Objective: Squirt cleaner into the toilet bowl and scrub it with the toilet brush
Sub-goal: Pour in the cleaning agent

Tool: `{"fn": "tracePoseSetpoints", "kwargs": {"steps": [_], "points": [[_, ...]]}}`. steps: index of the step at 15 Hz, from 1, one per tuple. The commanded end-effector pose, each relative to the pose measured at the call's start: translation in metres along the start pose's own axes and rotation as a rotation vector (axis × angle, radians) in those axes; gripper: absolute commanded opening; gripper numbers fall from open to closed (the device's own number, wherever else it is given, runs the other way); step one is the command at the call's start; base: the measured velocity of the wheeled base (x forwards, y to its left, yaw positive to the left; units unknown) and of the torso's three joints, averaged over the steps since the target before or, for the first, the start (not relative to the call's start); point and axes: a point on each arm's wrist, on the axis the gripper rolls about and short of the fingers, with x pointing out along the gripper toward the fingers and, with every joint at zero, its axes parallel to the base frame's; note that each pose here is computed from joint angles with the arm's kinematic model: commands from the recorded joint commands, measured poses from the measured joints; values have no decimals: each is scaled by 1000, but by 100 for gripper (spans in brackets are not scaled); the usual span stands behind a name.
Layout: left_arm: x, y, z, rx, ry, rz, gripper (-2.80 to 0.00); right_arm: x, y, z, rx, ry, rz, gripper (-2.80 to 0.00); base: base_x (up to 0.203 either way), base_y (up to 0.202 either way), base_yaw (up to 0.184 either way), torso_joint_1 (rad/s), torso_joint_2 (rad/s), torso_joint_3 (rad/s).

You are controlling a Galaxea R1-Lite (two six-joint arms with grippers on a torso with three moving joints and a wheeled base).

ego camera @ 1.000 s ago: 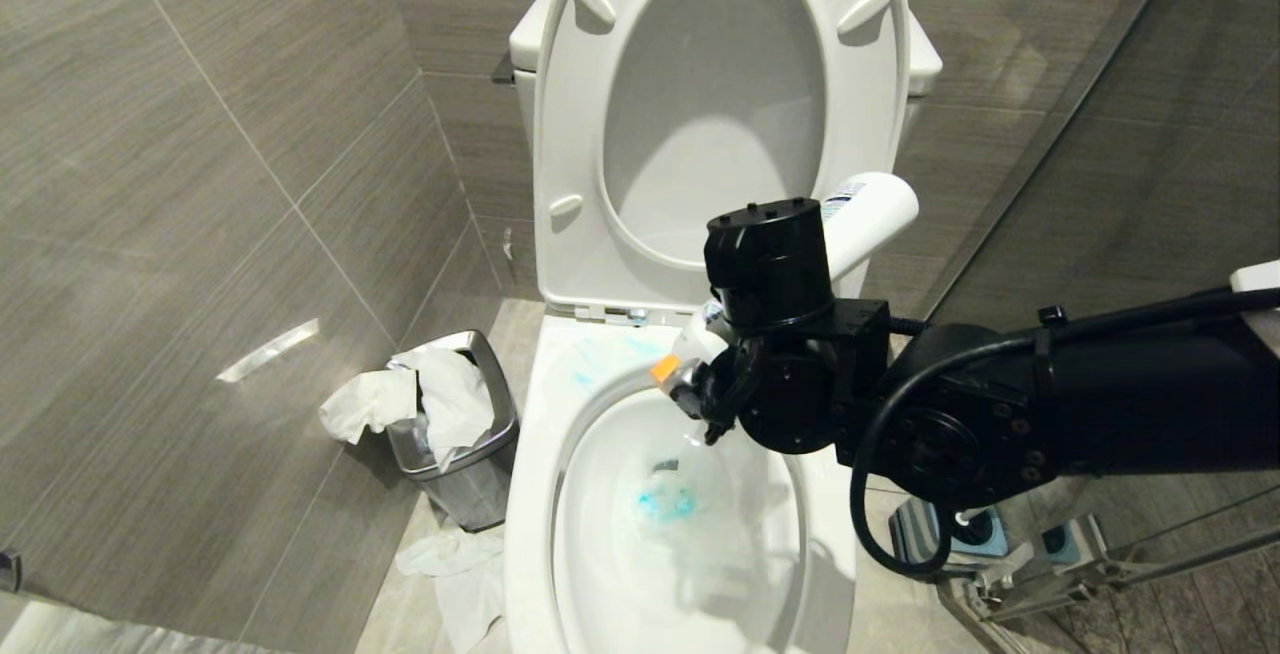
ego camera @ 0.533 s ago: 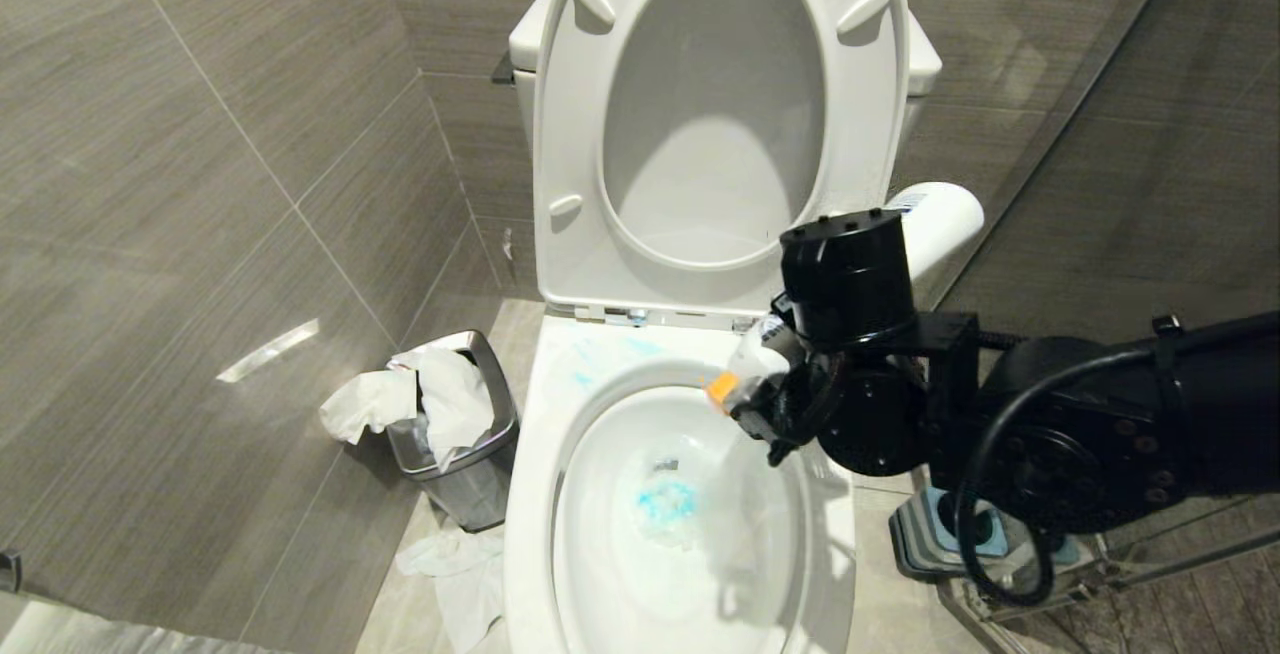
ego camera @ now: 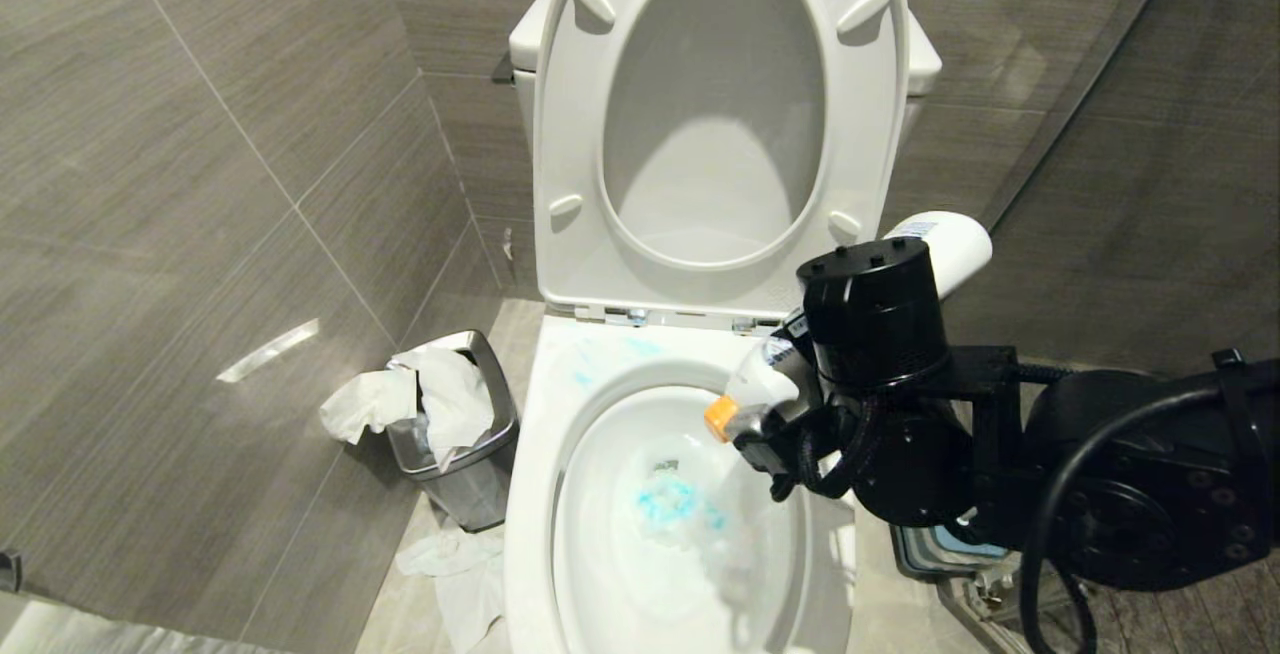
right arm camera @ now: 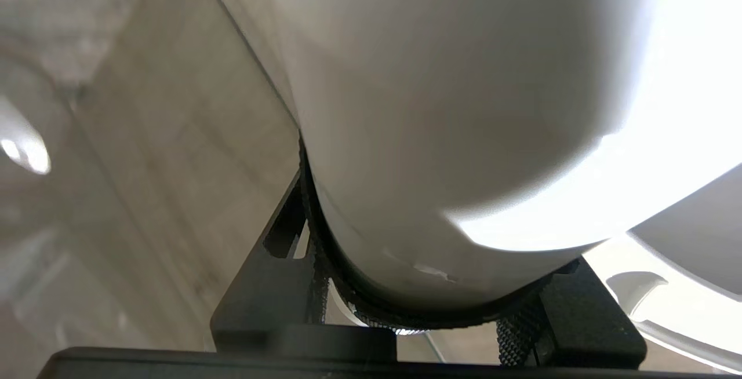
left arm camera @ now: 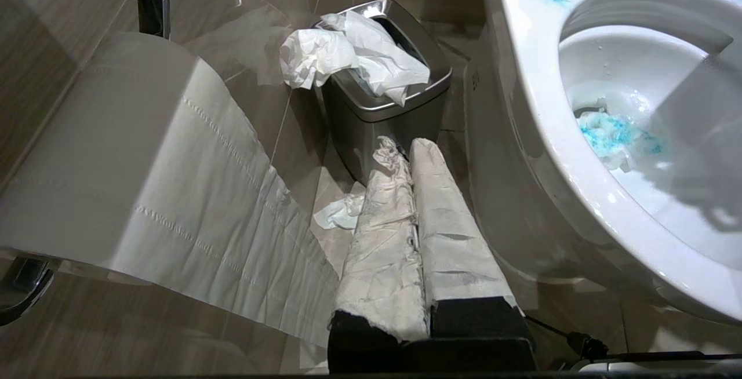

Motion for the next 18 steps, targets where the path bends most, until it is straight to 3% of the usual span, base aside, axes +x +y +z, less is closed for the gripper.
{"fn": "tracePoseSetpoints", "kwargs": {"steps": [1, 7, 12, 14, 18], "points": [[0, 0, 0, 0, 0, 2, -280, -3, 1, 10, 8, -18, -5, -280, 0, 0, 0, 0, 0, 0], [0, 0, 0, 0, 0, 0, -280, -4, -2, 19, 90, -45, -14, -280, 0, 0, 0, 0, 0, 0], [0, 0, 0, -1, 0, 0, -280, -2, -5, 19, 378, -55, -12, -280, 0, 0, 0, 0, 0, 0], [0, 0, 0, -2, 0, 0, -280, -5, -8, 8, 503, -44, -13, -280, 0, 0, 0, 0, 0, 0], [0, 0, 0, 0, 0, 0, -280, -11, -17, -18, 678, -34, -4, -280, 0, 0, 0, 0, 0, 0]]}}
